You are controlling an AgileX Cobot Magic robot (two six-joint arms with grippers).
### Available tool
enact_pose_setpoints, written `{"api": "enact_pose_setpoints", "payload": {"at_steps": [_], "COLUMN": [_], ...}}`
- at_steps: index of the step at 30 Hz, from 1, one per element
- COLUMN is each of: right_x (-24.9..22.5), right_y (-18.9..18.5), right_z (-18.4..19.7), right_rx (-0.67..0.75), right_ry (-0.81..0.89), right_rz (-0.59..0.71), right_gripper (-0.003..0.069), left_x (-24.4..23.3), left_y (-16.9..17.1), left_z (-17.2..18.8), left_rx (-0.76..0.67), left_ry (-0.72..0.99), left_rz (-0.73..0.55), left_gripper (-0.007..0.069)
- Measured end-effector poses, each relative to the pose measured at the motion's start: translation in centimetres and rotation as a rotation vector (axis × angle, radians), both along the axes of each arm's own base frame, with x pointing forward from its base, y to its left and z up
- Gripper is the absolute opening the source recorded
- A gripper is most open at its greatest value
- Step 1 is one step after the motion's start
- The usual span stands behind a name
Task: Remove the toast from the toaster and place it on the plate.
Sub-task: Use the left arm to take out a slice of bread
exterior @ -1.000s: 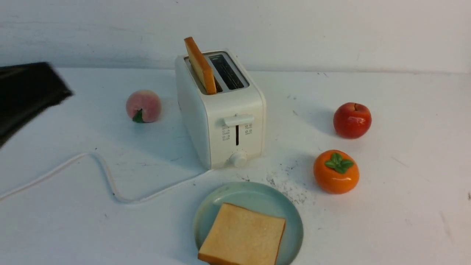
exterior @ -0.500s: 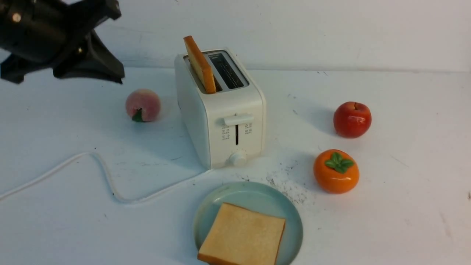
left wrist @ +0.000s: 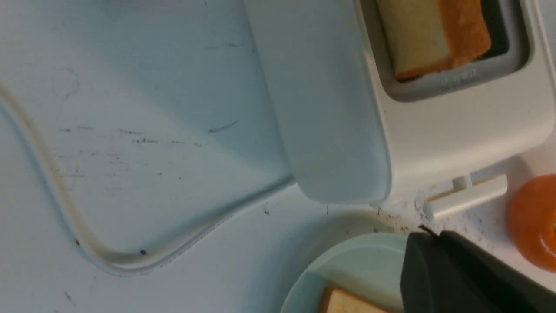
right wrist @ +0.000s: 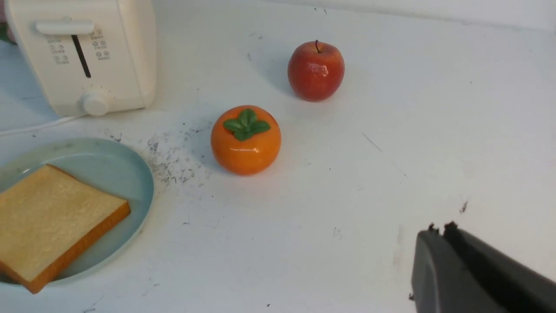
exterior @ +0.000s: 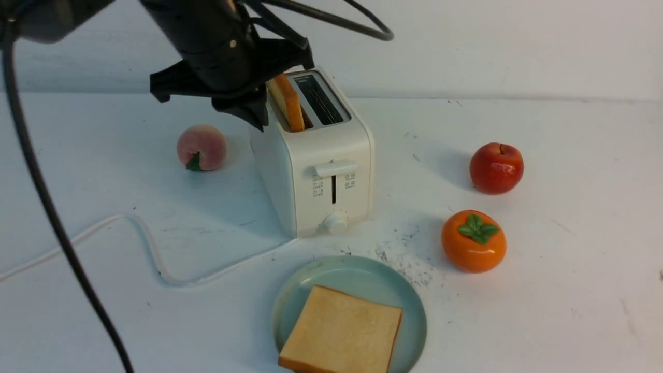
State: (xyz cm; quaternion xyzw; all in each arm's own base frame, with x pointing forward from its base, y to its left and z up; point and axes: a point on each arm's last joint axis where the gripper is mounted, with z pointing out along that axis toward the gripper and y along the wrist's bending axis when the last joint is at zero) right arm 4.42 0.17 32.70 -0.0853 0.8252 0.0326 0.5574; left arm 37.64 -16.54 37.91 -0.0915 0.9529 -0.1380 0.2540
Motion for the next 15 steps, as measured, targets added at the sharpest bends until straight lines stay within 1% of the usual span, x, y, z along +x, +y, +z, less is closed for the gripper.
{"api": "enact_pose_setpoints", "payload": {"at_steps": [2, 3, 4, 6, 7, 8, 11, 12, 15], "right_x": [0.0, 0.0, 0.0, 0.0, 0.0, 0.0, 0.1, 0.1, 0.1], "right_y": [0.0, 0.0, 0.0, 0.0, 0.0, 0.0, 0.0, 0.0, 0.0], "right_z": [0.0, 0.0, 0.0, 0.0, 0.0, 0.0, 0.1, 0.1, 0.1], "right_rx": [0.000, 0.000, 0.000, 0.001, 0.001, 0.002, 0.005, 0.005, 0.005], "right_ry": [0.001, 0.001, 0.001, -0.001, -0.001, -0.006, -0.014, -0.014, -0.014], "right_rz": [0.000, 0.000, 0.000, 0.001, 0.001, 0.001, 0.002, 0.002, 0.002], "right_gripper": [0.0015, 0.0018, 0.0018, 0.0020, 0.0020, 0.0022, 0.0022, 0.0023, 0.0027], "left_x": [0.6, 1.7, 1.8, 2.9, 3.0, 3.5, 4.3, 4.8, 5.6], "left_y": [-0.2, -0.4, -0.4, -0.6, -0.7, -0.8, -1.1, -1.3, -1.6], "left_z": [0.0, 0.2, 0.1, 0.1, 0.0, -0.1, -0.4, -0.7, -1.3], "left_rx": [0.007, 0.019, 0.024, 0.038, 0.038, 0.040, 0.033, 0.027, 0.021], "left_ry": [-0.013, -0.044, -0.048, -0.084, -0.087, -0.111, -0.159, -0.179, -0.219], "left_rz": [0.003, 0.009, 0.010, 0.017, 0.017, 0.018, 0.017, 0.015, 0.012], "left_gripper": [-0.0010, 0.0012, 0.0016, 0.0078, 0.0091, 0.0141, 0.0252, 0.0306, 0.0394]}}
